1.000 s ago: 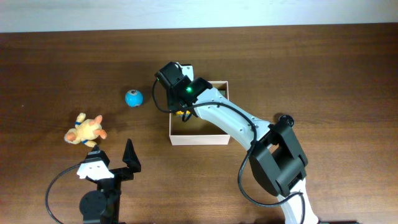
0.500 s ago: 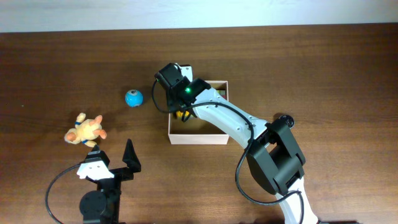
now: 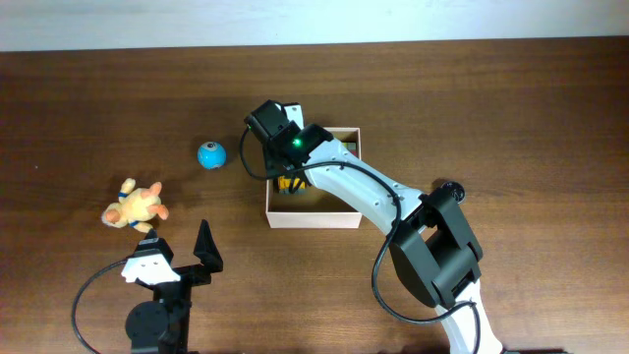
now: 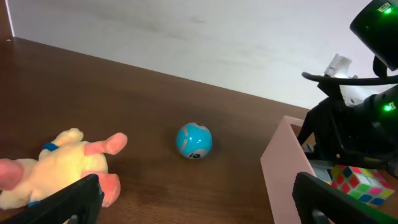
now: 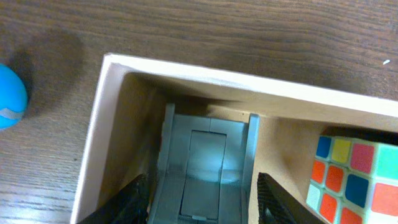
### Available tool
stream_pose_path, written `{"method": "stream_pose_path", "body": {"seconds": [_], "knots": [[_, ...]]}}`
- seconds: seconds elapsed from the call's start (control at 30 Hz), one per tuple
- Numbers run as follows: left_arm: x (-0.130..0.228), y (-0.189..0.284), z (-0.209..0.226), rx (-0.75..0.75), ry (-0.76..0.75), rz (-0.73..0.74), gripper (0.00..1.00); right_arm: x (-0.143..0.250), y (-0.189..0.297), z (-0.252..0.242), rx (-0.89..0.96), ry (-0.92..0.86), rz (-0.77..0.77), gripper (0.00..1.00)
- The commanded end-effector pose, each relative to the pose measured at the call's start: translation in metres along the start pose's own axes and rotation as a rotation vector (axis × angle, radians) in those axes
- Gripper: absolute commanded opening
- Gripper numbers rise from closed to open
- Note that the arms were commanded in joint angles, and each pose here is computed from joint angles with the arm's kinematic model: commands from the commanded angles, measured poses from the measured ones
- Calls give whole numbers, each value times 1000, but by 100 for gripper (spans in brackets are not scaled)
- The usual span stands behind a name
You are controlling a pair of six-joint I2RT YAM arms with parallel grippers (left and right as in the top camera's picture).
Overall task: Pack container
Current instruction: 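Lower the truck into the box's left side with the right gripper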
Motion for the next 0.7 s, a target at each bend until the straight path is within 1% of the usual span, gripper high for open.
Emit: {"method": "stream_pose_path", "body": {"seconds": [0.0,0.33,0.43,0.53,0.57,0.63,0.67], "knots": [[1,0,0,9,-16,-2,99,-15,21,0,0,28,-58,51],[1,0,0,9,-16,-2,99,-33,73,-6,-27,57,-146,55],[1,0,0,9,-16,-2,99,-32,84,-9,-23,57,-143,55],[1,0,0,9,-16,-2,99,-24,86,-19,40,42,-106,54],[1,0,0,9,-16,-2,99,-21,85,-21,58,44,-89,54],[1,0,0,9,-16,-2,99,-13,81,-23,74,55,-49,50],[1,0,0,9,-16,-2,99,-8,77,-24,83,63,-22,46]]}}
Point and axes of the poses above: each gripper's point midway between its finger pads, its own y axis back along the fingers, its own z axis along the line the jaws close on, x = y × z, the point moved 6 cm from there along y, back along the fingers, and after that the axes turned 11 degrees about y, right-handed, at the moved point
